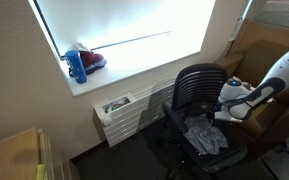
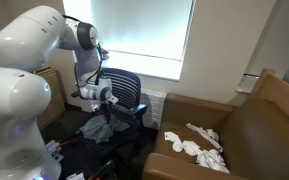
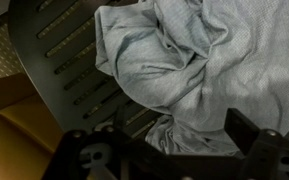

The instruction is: Remove the grey shirt from the backrest of the black chair then place it on the right side of the sofa

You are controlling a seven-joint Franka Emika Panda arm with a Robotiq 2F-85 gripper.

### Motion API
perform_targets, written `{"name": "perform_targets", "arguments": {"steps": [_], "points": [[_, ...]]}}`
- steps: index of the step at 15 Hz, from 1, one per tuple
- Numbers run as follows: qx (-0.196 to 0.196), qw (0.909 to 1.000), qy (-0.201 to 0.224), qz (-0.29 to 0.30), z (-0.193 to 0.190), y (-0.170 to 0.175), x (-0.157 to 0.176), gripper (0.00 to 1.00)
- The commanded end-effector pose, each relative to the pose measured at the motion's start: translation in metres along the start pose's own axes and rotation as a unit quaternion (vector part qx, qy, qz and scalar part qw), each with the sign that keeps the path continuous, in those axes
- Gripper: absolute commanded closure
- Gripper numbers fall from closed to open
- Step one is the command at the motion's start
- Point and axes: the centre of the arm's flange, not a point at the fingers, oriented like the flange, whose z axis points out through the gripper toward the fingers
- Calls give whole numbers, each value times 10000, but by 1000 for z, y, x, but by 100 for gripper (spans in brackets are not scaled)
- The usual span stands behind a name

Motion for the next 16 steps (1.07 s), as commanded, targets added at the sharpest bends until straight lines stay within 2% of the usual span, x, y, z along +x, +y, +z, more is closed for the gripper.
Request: {"name": "perform_targets", "arguments": {"steps": [1, 3, 4, 6, 8, 11, 16], "points": [[-5, 10000, 1, -6, 0, -1, -1, 0], [-20, 10000, 14, 4, 1, 1, 1, 0], [123, 9999, 80, 36, 1, 2, 4, 0], [100, 9991, 309, 284, 32, -8, 22, 0], [-95, 9989, 381, 248, 67, -12, 30, 0], [-320, 9985, 427, 107, 108, -18, 27, 0], [-459, 9979, 323, -323, 132, -41, 1, 0]]}}
